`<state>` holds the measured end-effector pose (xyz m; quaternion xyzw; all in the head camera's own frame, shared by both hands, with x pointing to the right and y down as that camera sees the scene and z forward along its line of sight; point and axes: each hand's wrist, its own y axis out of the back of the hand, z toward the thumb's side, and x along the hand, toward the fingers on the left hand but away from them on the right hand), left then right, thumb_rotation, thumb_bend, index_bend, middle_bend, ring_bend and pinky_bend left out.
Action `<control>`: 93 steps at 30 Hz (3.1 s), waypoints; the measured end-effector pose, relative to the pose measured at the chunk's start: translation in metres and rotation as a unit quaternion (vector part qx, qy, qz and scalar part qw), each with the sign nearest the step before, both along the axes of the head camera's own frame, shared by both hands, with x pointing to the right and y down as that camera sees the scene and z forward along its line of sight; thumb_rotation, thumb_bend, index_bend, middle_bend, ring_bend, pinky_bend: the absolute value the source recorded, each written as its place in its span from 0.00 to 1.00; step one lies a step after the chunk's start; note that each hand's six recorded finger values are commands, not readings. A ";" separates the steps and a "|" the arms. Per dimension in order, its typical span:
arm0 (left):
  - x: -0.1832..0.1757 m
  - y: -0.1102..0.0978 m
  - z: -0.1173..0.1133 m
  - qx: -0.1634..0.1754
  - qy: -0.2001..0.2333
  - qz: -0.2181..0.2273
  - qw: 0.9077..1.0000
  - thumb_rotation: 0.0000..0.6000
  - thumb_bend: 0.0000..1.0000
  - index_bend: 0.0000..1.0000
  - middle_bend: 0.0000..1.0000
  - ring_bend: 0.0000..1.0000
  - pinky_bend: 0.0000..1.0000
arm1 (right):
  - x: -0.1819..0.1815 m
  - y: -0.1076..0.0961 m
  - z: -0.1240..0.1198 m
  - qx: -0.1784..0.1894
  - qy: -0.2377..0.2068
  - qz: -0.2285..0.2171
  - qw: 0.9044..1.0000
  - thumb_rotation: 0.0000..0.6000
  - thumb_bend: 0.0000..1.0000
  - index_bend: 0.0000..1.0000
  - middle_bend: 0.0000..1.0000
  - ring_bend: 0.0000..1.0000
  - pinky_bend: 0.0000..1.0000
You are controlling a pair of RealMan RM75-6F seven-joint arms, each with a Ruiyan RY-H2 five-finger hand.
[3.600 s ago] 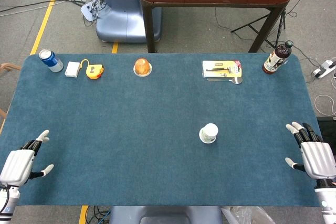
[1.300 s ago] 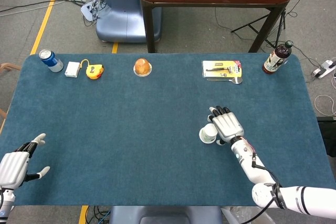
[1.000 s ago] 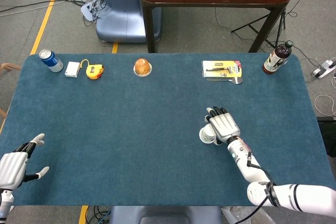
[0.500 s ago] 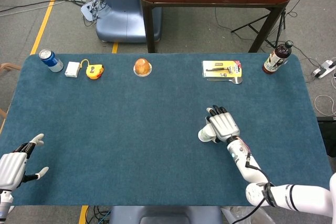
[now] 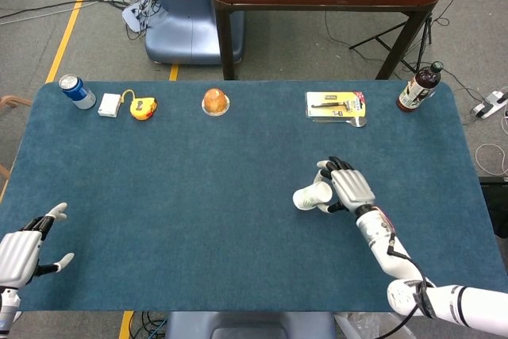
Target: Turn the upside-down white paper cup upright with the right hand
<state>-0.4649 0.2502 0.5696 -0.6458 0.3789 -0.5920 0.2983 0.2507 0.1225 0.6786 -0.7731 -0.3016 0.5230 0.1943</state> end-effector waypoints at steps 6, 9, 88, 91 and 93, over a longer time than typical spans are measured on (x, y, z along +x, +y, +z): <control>0.000 0.001 0.002 -0.004 -0.003 0.001 1.000 1.00 0.15 0.12 0.29 0.27 0.44 | 0.020 0.005 0.006 -0.031 -0.091 0.082 0.992 1.00 0.25 0.55 0.18 0.03 0.13; 0.000 0.001 0.001 -0.003 -0.003 0.001 1.000 1.00 0.15 0.12 0.29 0.27 0.44 | 0.031 0.010 0.013 -0.052 -0.126 0.115 0.984 1.00 0.25 0.55 0.18 0.03 0.13; -0.006 0.001 -0.002 -0.007 0.004 -0.014 1.000 1.00 0.15 0.13 0.29 0.27 0.44 | 0.007 0.016 0.024 0.026 0.181 -0.149 0.972 1.00 0.11 0.45 0.09 0.00 0.00; -0.006 0.001 -0.002 -0.008 0.004 -0.014 1.000 1.00 0.15 0.13 0.29 0.27 0.44 | 0.008 0.016 0.024 0.030 0.176 -0.144 0.973 1.00 0.12 0.47 0.10 0.00 0.00; -0.006 0.001 -0.002 -0.008 0.004 -0.014 1.000 1.00 0.15 0.13 0.29 0.27 0.44 | 0.008 0.015 0.022 0.033 0.169 -0.139 0.975 1.00 0.12 0.48 0.10 0.00 0.00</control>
